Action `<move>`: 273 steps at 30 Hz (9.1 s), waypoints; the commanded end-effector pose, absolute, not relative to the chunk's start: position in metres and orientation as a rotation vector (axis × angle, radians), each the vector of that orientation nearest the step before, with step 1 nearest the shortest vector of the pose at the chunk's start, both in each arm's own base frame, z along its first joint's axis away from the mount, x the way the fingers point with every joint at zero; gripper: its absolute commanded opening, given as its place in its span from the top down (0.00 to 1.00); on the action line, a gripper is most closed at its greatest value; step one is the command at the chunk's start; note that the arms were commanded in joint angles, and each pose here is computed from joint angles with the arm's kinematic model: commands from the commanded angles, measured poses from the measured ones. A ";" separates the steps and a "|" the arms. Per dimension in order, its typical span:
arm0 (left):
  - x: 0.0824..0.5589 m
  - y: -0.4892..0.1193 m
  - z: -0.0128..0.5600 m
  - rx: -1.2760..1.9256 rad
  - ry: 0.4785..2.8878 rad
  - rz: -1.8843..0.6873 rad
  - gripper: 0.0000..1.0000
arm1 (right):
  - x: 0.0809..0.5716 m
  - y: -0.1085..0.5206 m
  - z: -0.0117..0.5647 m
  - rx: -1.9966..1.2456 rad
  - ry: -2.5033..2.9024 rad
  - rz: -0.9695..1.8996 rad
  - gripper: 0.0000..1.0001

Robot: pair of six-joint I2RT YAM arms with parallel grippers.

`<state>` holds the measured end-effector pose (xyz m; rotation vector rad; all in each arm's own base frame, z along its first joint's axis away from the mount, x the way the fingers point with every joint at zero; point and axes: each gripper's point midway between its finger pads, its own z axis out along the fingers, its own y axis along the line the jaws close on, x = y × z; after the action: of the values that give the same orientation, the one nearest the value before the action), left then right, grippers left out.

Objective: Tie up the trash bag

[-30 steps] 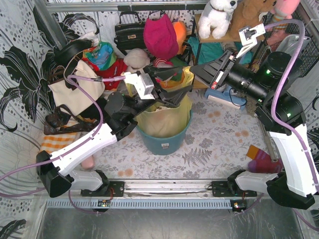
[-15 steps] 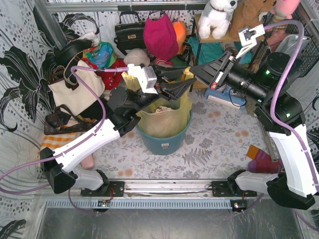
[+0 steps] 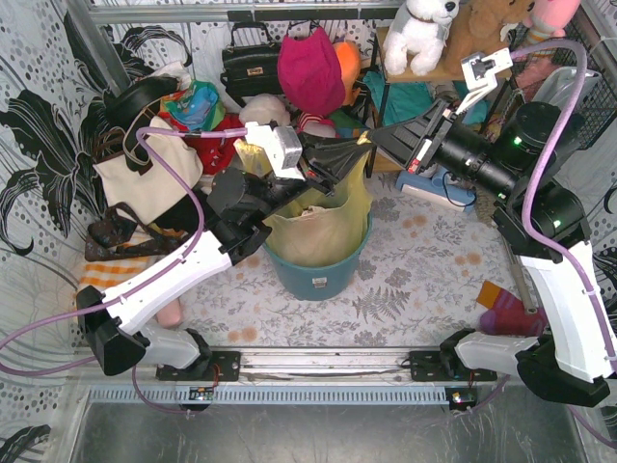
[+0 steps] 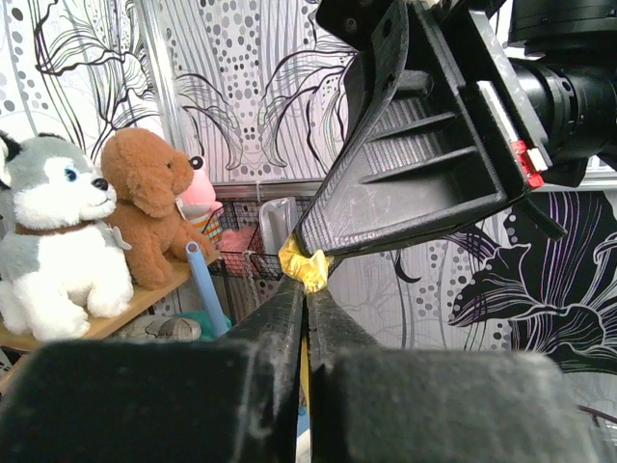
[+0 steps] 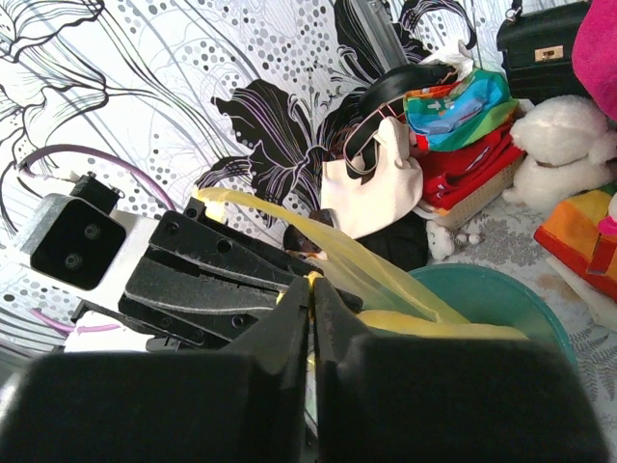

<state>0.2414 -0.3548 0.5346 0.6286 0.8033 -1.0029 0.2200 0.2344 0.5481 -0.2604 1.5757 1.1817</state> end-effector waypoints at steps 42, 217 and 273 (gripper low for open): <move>0.230 -0.336 0.568 0.580 0.738 -1.003 0.63 | 0.221 0.231 0.562 -0.300 1.538 1.123 1.00; 0.173 -0.301 0.528 0.713 0.651 -0.982 0.97 | 0.259 0.313 0.531 -0.397 1.444 0.979 1.00; 0.167 -0.349 0.518 1.033 0.637 -1.043 0.98 | 0.242 0.384 0.571 -0.515 1.493 1.368 1.00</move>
<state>0.1565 -0.3466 0.5207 1.0265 0.6153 -1.0920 0.2546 0.3866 0.5631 -0.4668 1.5089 1.3537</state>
